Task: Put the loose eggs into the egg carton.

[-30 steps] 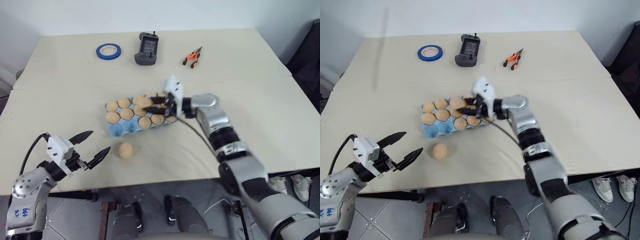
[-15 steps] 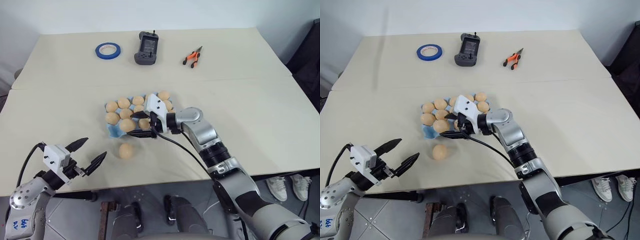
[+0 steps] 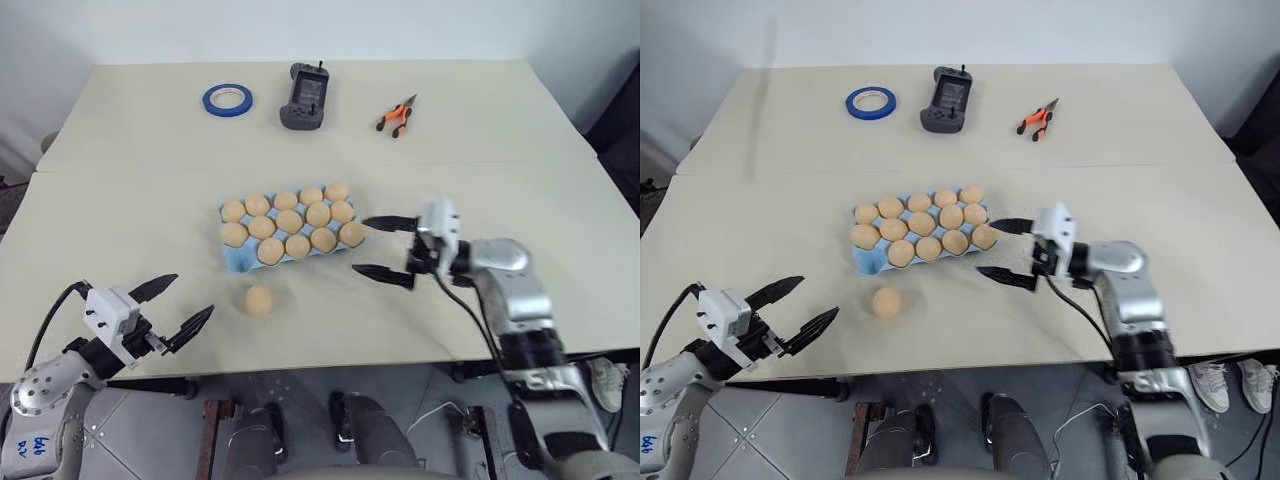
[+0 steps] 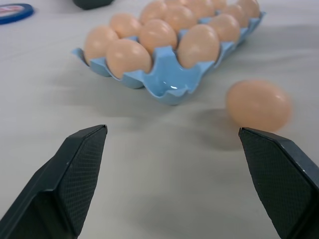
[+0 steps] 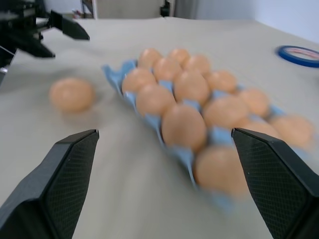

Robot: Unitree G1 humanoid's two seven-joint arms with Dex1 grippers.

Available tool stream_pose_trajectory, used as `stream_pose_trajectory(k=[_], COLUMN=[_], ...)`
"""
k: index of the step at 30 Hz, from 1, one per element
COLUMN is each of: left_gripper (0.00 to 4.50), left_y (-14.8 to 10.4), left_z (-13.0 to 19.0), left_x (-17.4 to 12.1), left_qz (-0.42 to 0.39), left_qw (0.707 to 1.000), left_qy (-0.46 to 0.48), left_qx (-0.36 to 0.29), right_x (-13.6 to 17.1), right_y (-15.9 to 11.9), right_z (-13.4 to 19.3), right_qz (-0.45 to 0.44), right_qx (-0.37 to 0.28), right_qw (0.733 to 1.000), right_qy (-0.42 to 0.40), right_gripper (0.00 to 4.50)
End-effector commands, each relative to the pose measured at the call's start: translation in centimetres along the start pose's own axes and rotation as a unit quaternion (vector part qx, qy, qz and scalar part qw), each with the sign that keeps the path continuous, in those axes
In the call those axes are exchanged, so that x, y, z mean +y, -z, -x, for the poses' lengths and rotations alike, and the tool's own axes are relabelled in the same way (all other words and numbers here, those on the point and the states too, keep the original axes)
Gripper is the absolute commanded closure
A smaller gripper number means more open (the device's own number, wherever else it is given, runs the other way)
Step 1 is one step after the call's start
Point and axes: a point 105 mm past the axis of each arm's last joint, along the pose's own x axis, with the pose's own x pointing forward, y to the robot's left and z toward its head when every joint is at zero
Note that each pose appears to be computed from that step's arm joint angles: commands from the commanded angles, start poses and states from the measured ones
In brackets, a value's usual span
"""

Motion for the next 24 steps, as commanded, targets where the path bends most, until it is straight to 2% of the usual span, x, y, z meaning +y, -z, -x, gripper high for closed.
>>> stream_pose_trajectory(k=[1,5,9,14,18,24], left_gripper=[0.00,0.00,0.00,0.00,0.00,0.00], left_y=[-0.8,-1.0,-0.8,-0.4,-0.9,-0.6], left_z=[1.0,1.5,1.5,1.1,-0.9,-4.4], left_x=[0.8,1.3,1.2,0.8,-0.4,-3.8], left_qz=[-0.013,-0.016,-0.012,-0.008,-0.005,0.013], left_qw=[1.000,1.000,1.000,0.998,0.996,0.986], left_qy=[-0.003,0.002,0.019,0.045,0.084,0.165], left_qx=[-0.002,0.006,0.017,0.031,0.015,0.005], right_x=[0.0,2.2,3.8,4.4,4.8,4.5], right_y=[-1.6,-0.9,-1.1,-1.4,-1.4,-1.2], right_z=[1.8,4.1,4.3,4.0,4.0,3.6], right_qz=[0.017,0.020,0.019,0.026,0.024,0.021], right_qx=[-0.031,-0.015,-0.031,-0.035,-0.042,-0.039], right_qw=[0.999,1.000,0.999,0.999,0.998,0.998], right_qy=[0.022,0.014,-0.012,-0.018,-0.034,-0.037], right_gripper=[0.04,0.04,0.04,0.04,0.04,0.04])
